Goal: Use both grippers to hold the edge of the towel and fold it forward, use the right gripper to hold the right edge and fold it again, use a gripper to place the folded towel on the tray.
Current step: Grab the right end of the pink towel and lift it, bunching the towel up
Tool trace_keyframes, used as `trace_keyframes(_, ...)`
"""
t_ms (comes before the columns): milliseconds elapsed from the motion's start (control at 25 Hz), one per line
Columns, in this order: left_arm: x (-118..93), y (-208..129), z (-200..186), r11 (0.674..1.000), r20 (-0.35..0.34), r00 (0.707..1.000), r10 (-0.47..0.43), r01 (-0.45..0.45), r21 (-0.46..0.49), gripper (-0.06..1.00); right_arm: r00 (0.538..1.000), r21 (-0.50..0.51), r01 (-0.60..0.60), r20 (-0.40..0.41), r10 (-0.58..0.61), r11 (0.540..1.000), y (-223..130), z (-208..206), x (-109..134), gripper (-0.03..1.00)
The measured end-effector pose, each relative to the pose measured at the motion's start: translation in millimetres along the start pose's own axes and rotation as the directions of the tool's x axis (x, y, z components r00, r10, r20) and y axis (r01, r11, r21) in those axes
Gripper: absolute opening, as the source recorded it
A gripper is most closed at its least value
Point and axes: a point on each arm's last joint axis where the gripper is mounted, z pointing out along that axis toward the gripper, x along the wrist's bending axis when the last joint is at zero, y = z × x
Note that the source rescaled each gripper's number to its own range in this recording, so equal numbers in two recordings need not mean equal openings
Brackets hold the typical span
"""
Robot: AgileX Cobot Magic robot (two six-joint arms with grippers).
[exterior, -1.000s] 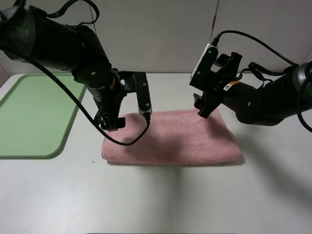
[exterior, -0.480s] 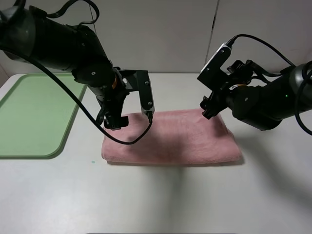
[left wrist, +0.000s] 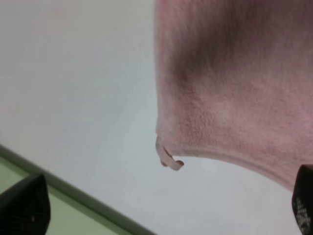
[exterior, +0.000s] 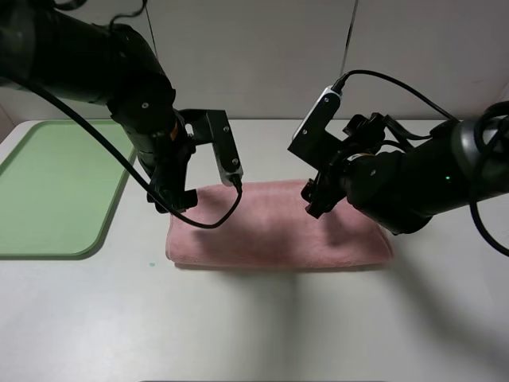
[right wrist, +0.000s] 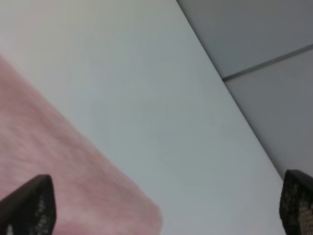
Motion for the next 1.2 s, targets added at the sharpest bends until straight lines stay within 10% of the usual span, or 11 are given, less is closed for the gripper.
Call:
trace_keyframes(280,12,-15,-59,0.969,0.001,0.972,-0.236,0.235,-0.074,1.00,0.986,-0.024,-0.161,-0.052,0.160,0.987,10,-24,-21,0.79)
trace_keyframes(680,17,-79,-170,0.823,-0.012,0.837,-0.547,0.535,-0.190,1.00,0.982,-0.028,-0.187,-0.038,0.186,0.982,11,-27,-26,0.78)
trace_keyframes(1200,-57,-206,-253,0.596,0.163,0.683,-0.712,0.710,-0.374,0.99,0.976,-0.027,-0.214,-0.039,0.213,0.976,11,-27,-26,0.78)
